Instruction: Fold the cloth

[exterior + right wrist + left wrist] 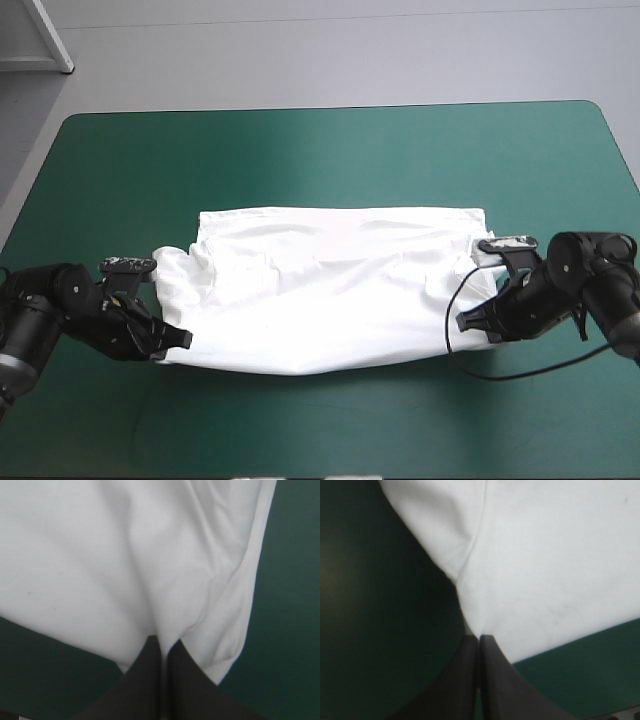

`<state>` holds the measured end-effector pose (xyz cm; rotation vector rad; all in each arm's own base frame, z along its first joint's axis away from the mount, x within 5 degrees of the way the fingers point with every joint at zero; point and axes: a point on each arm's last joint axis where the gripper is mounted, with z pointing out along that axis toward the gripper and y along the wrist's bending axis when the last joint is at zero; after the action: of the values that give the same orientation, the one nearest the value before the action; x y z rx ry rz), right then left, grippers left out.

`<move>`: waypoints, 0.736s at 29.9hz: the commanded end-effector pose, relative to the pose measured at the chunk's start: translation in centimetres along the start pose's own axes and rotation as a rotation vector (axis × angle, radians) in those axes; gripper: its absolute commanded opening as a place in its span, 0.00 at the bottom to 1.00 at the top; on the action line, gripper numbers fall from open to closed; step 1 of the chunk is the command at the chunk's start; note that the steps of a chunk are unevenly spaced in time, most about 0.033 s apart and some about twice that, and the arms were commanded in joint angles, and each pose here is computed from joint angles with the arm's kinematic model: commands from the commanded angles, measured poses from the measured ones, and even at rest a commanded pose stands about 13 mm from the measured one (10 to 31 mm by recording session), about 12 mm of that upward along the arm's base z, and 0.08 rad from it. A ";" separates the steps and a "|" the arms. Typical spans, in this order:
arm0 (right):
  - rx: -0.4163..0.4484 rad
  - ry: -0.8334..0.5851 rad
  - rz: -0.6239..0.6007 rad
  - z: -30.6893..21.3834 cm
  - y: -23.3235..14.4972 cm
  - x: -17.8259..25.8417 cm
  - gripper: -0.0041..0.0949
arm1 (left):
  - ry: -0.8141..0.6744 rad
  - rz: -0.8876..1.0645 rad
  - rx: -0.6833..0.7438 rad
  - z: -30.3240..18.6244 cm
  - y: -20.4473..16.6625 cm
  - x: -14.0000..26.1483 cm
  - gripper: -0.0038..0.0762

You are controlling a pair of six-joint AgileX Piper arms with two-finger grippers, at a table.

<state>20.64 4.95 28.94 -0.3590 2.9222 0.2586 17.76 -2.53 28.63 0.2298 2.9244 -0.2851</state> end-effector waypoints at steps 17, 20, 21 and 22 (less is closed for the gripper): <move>-0.014 -0.200 -0.008 -0.1 0.3 1.6 0.75 | -0.134 0.009 0.044 0.8 -0.4 0.5 0.64; -0.008 -0.260 -0.021 -1.8 0.4 0.6 0.75 | -0.256 -0.011 0.021 -0.4 -0.4 -0.9 0.64; -0.004 -0.273 -0.022 -2.3 0.5 0.4 0.75 | -0.292 -0.011 0.014 -0.9 -0.4 -1.3 0.64; 0.000 -0.290 -0.023 -2.9 0.5 0.1 0.75 | -0.331 -0.005 0.004 -1.4 -0.4 -1.7 0.64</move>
<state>19.46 4.90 28.99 -0.3377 2.7457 0.2820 18.01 -2.75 27.80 0.2005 2.7664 -0.3045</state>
